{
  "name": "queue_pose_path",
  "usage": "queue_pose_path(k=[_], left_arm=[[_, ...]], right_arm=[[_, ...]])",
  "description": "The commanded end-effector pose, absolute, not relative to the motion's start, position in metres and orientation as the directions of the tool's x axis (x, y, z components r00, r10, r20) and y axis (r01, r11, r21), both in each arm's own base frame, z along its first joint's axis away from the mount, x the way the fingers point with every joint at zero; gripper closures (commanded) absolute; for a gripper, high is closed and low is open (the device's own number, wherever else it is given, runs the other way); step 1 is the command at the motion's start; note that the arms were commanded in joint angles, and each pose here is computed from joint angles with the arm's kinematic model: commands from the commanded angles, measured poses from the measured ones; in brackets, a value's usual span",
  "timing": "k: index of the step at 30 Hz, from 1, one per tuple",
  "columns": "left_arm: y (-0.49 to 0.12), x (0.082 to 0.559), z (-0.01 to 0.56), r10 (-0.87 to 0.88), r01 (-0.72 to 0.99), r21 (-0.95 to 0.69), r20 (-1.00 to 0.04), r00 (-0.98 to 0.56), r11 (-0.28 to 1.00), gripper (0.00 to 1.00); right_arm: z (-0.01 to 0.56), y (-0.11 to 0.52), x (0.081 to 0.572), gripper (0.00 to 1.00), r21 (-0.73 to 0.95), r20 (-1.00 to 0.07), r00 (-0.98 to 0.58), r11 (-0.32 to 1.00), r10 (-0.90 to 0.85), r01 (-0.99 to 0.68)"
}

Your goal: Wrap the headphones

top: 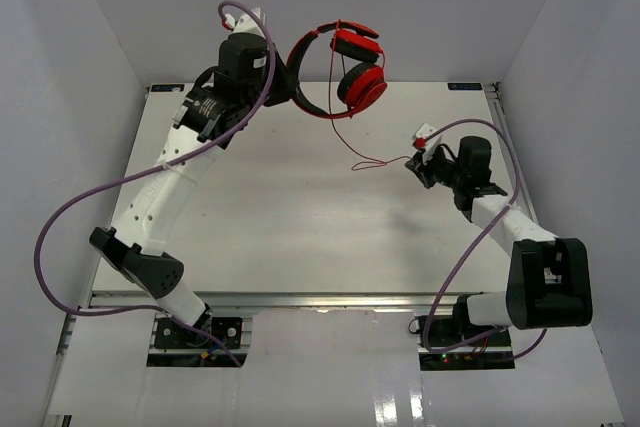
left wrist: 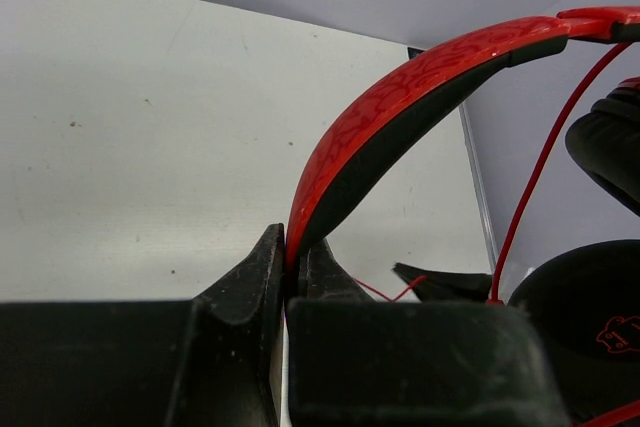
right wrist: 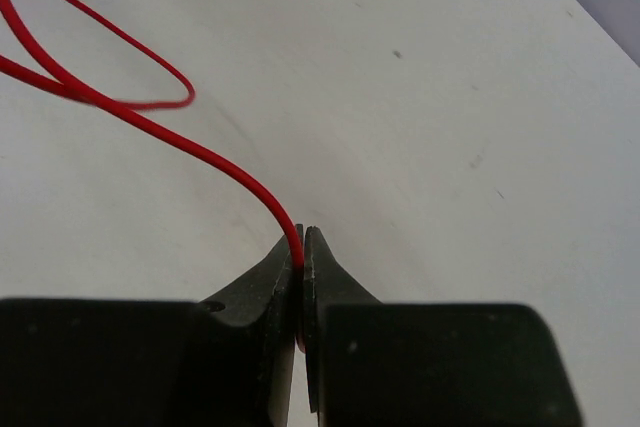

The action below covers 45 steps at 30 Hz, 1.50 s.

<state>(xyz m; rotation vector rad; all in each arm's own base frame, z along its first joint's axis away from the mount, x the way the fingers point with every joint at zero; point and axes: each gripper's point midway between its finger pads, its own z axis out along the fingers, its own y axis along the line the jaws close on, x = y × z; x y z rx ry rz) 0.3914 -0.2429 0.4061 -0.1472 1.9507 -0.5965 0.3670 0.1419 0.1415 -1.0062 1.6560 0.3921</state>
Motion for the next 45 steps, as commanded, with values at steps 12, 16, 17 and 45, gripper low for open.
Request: queue_pose_path(k=[12, 16, 17, 45], left_arm=[[-0.210, 0.357, 0.479, -0.490, 0.254, -0.571, -0.812, -0.317, 0.781, 1.00], [-0.202, 0.354, 0.485, -0.495, 0.255, -0.569, -0.815, -0.301, 0.782, 1.00], [-0.200, 0.353, 0.486, -0.495, 0.255, -0.567, -0.817, -0.297, 0.783, 1.00], [-0.211, 0.358, 0.455, -0.452, 0.281, -0.574, -0.800, -0.394, 0.770, 1.00]], right_arm=[[0.088, 0.028, 0.378, 0.92, -0.074, -0.843, -0.400, 0.813, -0.361, -0.577], [0.081, 0.008, 0.387, 0.92, -0.006, -0.829, -0.475, 0.853, -0.296, -0.521], [0.081, 0.001, 0.390, 0.92, 0.011, -0.828, -0.488, 0.864, -0.274, -0.504], [0.177, 0.058, 0.345, 0.03, -0.103, -0.938, -0.101, 0.545, -0.332, -0.832]])
